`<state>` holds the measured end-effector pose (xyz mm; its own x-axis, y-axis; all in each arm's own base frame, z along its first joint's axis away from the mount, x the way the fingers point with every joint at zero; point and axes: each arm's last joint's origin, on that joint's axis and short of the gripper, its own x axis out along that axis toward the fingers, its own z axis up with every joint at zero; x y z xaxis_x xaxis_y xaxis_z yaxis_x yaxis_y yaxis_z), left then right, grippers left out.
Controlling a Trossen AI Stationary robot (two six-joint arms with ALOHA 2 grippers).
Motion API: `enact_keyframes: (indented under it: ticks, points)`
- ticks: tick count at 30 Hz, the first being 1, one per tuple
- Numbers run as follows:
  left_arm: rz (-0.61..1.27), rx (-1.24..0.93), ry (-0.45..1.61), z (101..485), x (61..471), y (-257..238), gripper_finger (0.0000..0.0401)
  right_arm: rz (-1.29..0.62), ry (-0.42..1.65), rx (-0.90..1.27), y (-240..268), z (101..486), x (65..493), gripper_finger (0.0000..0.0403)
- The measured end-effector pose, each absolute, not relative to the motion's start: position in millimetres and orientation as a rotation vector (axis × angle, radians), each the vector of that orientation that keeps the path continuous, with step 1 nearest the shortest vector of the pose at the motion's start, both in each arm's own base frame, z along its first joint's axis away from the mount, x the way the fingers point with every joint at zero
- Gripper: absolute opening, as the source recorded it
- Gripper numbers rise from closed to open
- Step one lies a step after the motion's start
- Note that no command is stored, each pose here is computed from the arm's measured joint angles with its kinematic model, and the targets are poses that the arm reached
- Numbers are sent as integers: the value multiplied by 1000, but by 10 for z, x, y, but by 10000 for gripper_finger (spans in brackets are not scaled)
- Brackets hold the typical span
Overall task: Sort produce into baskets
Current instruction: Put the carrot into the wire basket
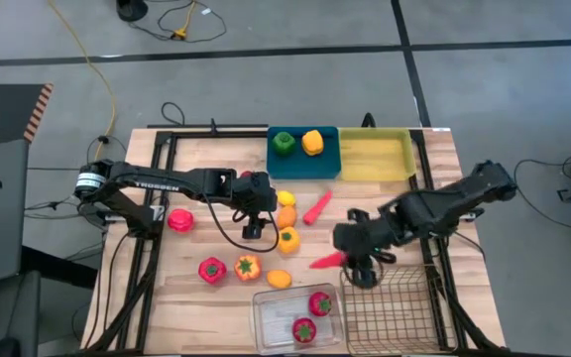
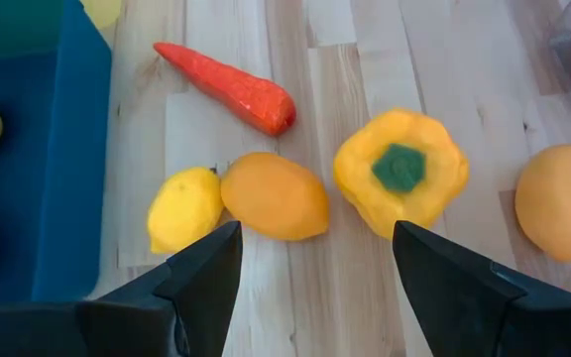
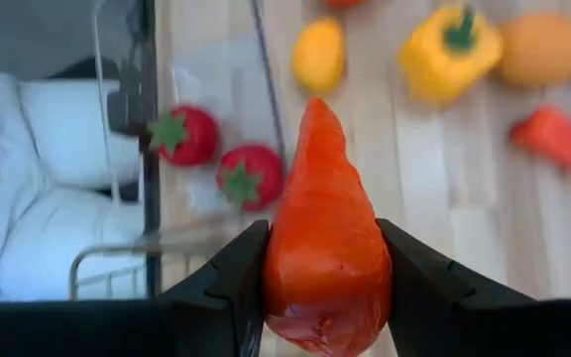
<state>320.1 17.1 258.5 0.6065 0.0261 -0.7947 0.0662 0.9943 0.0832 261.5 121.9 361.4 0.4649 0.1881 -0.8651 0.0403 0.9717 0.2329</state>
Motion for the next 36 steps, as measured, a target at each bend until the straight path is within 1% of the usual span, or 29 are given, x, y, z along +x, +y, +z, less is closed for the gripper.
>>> enact_keyframes:
  ticks: [5, 12, 17, 19, 26, 31, 36]
  points:
    - [-23, 107, 919, 2586, 3201, 171, 249, 2, 1189, 293, 1475, 3576, 2364, 187]
    - [-18, 97, 907, 2592, 3210, 171, 249, -78, 1219, 378, 1814, 3559, 2059, 185]
    - [-18, 88, 900, 2597, 3215, 170, 249, -236, 1311, 439, 1916, 3499, 1835, 189]
    - [-19, 88, 900, 2597, 3215, 169, 249, -271, 1329, 445, 1955, 3480, 1774, 190]
    - [-18, 90, 880, 2609, 3230, 168, 249, -278, 1358, 409, 2079, 3339, 1768, 191]
    - [-17, 90, 871, 2614, 3237, 169, 249, -265, 1454, 359, 2149, 3186, 1804, 192]
    - [-16, 90, 871, 2614, 3237, 169, 249, -285, 1540, 374, 2167, 3090, 1883, 192]
